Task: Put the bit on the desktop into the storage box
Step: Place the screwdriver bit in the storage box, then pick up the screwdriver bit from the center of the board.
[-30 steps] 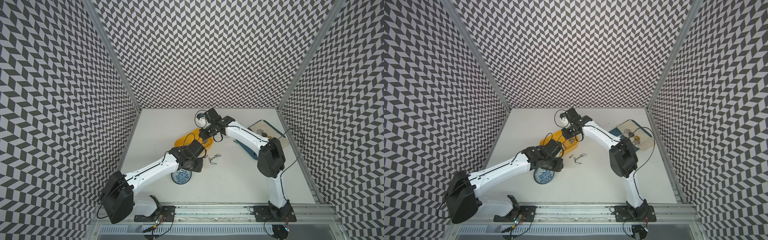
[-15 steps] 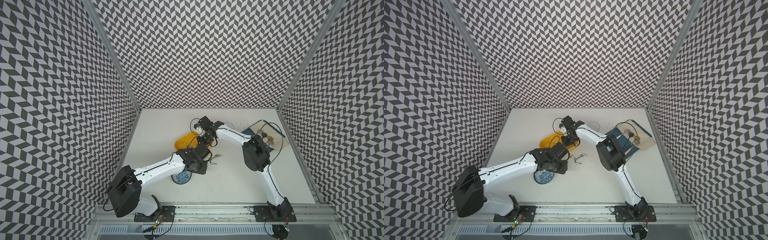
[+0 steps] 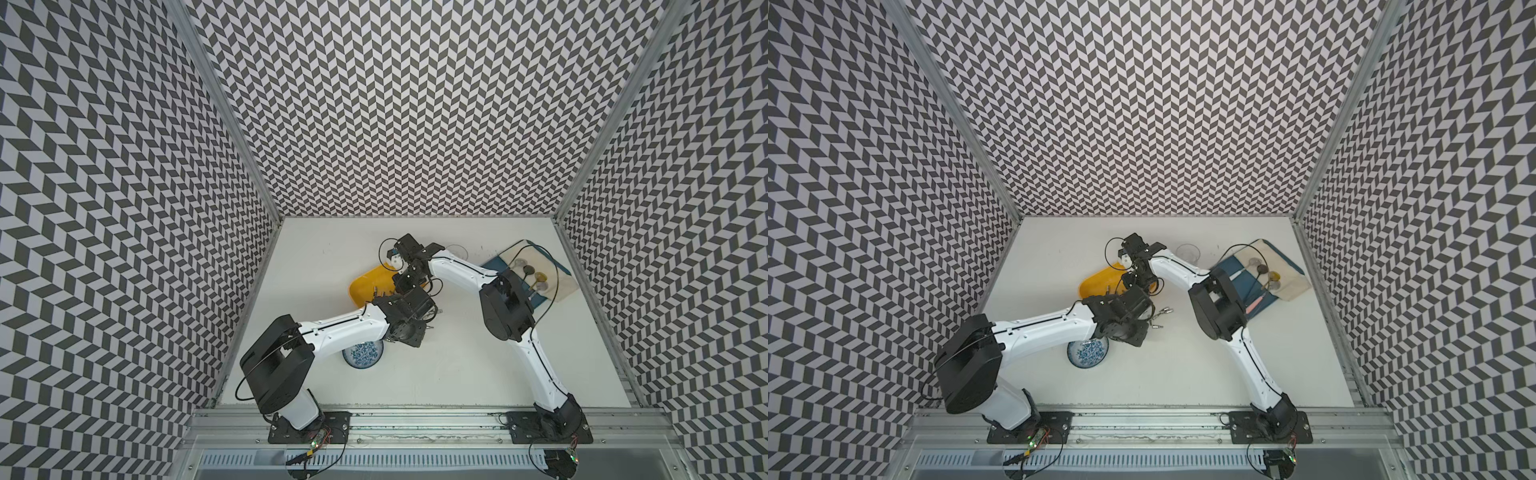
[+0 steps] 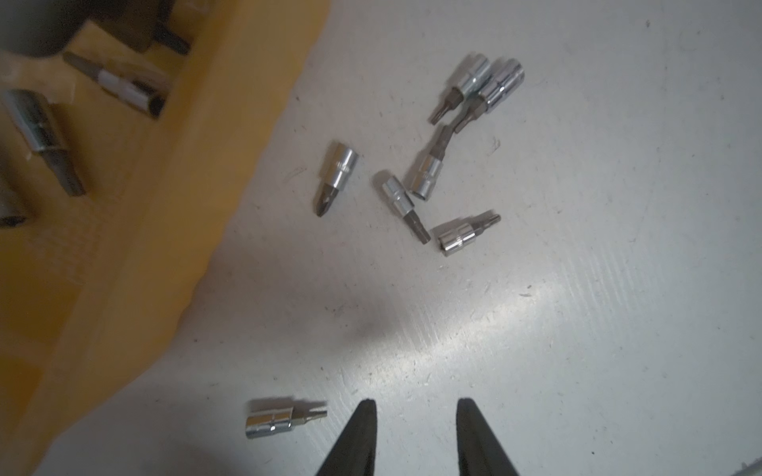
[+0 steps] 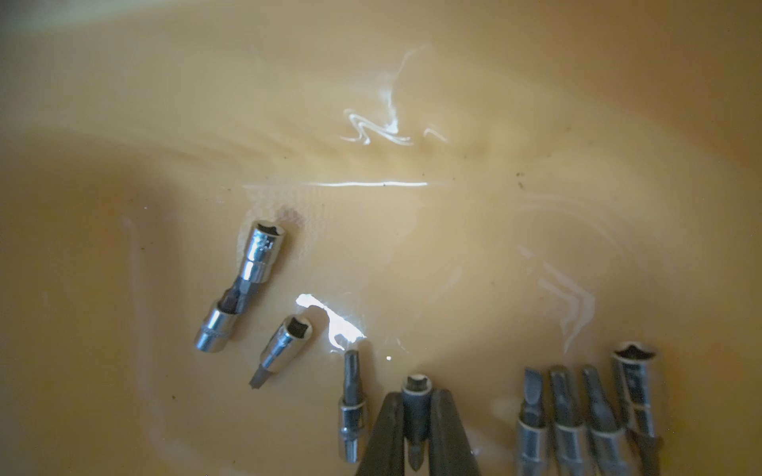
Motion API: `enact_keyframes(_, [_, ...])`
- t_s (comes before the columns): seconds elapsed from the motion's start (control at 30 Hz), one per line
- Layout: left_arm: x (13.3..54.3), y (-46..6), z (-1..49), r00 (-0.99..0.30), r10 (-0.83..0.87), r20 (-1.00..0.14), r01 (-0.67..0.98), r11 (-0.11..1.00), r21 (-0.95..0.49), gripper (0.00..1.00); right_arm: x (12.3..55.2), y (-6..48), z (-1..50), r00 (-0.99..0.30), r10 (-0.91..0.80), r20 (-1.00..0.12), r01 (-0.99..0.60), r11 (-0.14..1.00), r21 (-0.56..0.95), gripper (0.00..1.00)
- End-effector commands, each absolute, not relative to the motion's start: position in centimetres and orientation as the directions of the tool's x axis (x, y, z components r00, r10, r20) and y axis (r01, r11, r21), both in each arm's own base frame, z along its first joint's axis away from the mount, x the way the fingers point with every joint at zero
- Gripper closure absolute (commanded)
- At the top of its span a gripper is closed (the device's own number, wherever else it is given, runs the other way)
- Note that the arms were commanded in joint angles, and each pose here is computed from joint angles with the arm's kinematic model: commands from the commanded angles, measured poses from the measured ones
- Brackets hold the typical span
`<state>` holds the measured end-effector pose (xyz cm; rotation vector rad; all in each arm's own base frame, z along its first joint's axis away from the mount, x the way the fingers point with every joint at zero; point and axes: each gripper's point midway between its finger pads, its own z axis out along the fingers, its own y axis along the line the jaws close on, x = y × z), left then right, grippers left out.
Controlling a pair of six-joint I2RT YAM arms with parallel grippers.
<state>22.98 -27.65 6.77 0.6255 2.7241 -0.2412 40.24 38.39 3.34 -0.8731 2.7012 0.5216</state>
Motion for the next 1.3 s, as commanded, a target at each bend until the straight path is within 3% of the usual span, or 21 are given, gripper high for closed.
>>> enact_keyframes(0.0, [24.6,-29.5,7.8,-0.784,0.448,-0.43,0.521,0.851,-0.062,0.64,40.3,38.0,2.1,-0.79,-0.525,-0.317,-0.602,0.762,0.238,0.78])
enact_keyframes(0.17, [24.7,-30.2,7.6,-0.764,0.481,-0.431,0.555,0.83,-0.057,0.64,41.1,38.4,5.2,-0.774,-0.508,-0.378,-0.609,0.76,0.227,0.66])
enact_keyframes(0.37, [24.4,-30.6,7.7,-0.739,0.507,-0.444,0.589,0.806,-0.06,0.64,43.6,37.9,11.6,-0.753,-0.431,-0.497,-0.587,0.781,0.213,0.59])
enact_keyframes(0.7, [24.4,-31.5,6.9,-0.698,0.563,-0.443,0.644,0.764,-0.044,0.64,47.5,30.8,19.7,-0.754,-0.277,-0.596,-0.49,0.841,0.23,0.53])
enact_keyframes(1.0, [25.5,-33.3,5.1,-0.661,0.625,-0.416,0.694,0.72,-0.021,0.64,46.4,25.1,21.1,-0.775,-0.234,-0.587,-0.421,0.884,0.203,0.53])
enact_keyframes(1.27, [26.1,-33.3,4.0,-0.642,0.66,-0.391,0.708,0.706,0.028,0.65,45.7,23.6,21.3,-0.783,-0.219,-0.583,-0.402,0.892,0.206,0.52])
